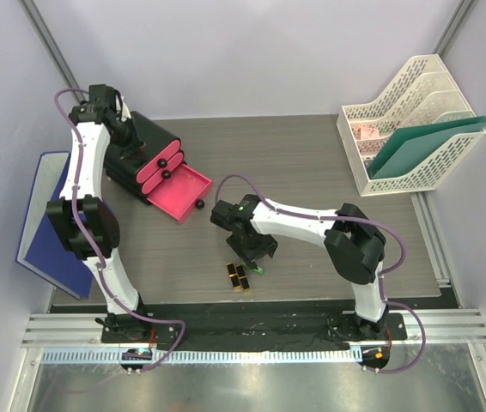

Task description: Organize the makeup

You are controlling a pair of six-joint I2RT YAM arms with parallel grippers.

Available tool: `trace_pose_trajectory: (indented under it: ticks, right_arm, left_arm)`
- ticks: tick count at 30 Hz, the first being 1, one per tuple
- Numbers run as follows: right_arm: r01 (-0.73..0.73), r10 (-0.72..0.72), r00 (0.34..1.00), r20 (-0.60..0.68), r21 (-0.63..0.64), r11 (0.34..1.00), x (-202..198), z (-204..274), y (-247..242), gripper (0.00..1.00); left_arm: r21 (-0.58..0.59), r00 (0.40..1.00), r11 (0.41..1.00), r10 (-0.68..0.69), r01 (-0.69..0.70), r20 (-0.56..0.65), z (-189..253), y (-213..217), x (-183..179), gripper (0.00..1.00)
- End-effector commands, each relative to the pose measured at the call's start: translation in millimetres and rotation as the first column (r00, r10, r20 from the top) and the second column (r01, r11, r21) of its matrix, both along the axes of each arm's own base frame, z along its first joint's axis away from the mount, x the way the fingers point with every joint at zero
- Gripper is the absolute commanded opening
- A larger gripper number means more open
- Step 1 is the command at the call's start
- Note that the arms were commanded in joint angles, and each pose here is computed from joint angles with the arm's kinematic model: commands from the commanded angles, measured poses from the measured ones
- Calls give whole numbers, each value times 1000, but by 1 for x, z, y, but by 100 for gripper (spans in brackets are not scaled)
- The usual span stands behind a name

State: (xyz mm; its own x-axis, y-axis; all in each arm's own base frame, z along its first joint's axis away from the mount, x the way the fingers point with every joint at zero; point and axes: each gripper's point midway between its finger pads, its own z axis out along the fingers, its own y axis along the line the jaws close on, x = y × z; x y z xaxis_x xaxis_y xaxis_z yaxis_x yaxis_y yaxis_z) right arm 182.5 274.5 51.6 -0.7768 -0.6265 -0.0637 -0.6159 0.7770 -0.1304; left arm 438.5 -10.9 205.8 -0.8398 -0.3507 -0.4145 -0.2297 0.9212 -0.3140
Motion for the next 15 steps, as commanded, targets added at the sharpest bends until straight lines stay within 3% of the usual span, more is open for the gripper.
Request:
trace_pose_trajectory:
  ticks: [1, 15]
  right_arm:
    - [-34, 33, 999, 6, 74, 997, -3, 14, 15, 58]
    - [-98, 99, 995, -28, 27, 995, -12, -21, 25, 46]
  left_arm:
    - [29, 981, 1000, -6, 12, -192, -45, 5, -28, 0]
    - [28, 980, 1000, -8, 14, -197, -46, 5, -29, 0]
